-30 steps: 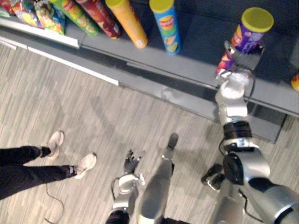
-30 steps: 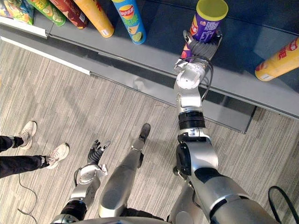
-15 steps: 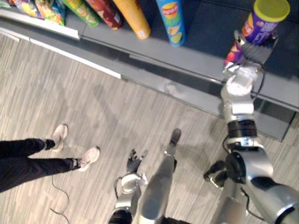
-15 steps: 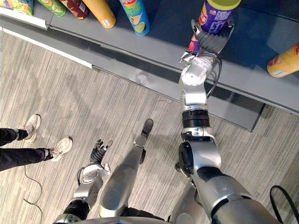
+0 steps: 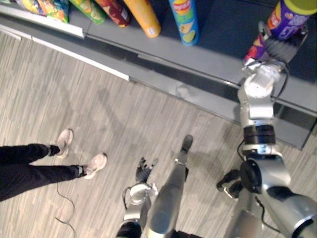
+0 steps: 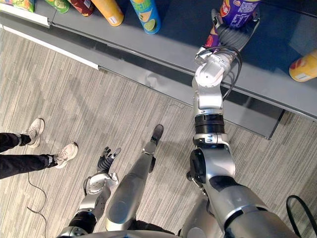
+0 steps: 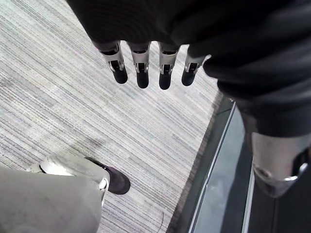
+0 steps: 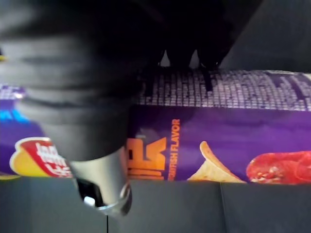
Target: Put the gum and the chips on the shelf.
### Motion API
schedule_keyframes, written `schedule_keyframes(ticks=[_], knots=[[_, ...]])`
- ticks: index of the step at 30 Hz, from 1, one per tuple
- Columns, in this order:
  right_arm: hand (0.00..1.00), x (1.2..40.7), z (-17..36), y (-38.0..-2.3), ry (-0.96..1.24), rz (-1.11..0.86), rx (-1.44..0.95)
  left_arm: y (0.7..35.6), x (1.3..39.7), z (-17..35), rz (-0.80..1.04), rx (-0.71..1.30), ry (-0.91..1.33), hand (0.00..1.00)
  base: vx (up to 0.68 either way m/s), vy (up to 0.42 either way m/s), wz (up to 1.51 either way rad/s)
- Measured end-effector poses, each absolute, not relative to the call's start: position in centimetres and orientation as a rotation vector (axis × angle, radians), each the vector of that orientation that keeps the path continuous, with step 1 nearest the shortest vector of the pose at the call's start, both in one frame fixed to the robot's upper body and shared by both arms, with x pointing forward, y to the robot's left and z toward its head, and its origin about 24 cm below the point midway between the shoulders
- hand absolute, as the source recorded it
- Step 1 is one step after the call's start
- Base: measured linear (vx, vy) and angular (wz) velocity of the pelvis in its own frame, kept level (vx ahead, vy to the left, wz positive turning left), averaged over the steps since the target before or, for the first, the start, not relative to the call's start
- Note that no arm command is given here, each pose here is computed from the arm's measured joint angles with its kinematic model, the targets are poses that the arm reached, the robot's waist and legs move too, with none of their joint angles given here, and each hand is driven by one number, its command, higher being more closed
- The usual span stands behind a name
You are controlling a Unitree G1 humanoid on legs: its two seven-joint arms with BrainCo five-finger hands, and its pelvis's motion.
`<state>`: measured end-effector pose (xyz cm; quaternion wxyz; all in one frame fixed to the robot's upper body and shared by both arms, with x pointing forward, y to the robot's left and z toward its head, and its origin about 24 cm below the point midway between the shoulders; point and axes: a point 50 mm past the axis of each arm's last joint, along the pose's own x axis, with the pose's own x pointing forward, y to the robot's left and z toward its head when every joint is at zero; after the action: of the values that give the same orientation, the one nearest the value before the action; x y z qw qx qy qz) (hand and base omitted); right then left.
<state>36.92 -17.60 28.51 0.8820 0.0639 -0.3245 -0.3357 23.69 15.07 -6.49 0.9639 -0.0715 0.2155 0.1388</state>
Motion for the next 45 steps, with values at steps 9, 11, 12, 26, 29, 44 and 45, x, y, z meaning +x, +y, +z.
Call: schedule_keyframes(ticks=[9, 11, 12, 26, 29, 44, 45], knots=[[1.00, 37.1, 27.9, -15.7, -0.649, -0.644, 0.166, 15.0, 24.0, -6.0, 0.281, -0.160, 0.411, 0.00, 0.03, -0.040, -0.02], [1.00, 37.1, 27.7, -15.4, -0.647, -0.624, 0.161, 15.0, 24.0, -6.0, 0.279, -0.161, 0.411, 0.00, 0.03, -0.036, -0.03], [1.00, 37.0, 27.7, -15.3, -0.652, -0.615, 0.163, 15.0, 24.0, -5.9, 0.279, -0.162, 0.409, 0.00, 0.03, -0.034, -0.01], [1.00, 36.8, 27.8, -14.7, -0.684, -0.584, 0.151, 15.0, 24.1, -5.8, 0.276, -0.166, 0.400, 0.00, 0.03, -0.032, 0.01], [1.00, 36.8, 27.7, -14.6, -0.683, -0.577, 0.146, 15.0, 24.1, -5.8, 0.272, -0.167, 0.400, 0.00, 0.04, -0.039, -0.01], [0.00, 37.1, 25.8, -14.0, -0.635, -0.535, 0.100, 15.6, 24.0, -5.8, 0.304, -0.182, 0.400, 0.00, 0.01, -0.021, -0.02], [0.00, 37.1, 25.7, -13.9, -0.632, -0.534, 0.101, 15.6, 24.0, -5.8, 0.305, -0.182, 0.400, 0.00, 0.00, 0.000, 0.00]])
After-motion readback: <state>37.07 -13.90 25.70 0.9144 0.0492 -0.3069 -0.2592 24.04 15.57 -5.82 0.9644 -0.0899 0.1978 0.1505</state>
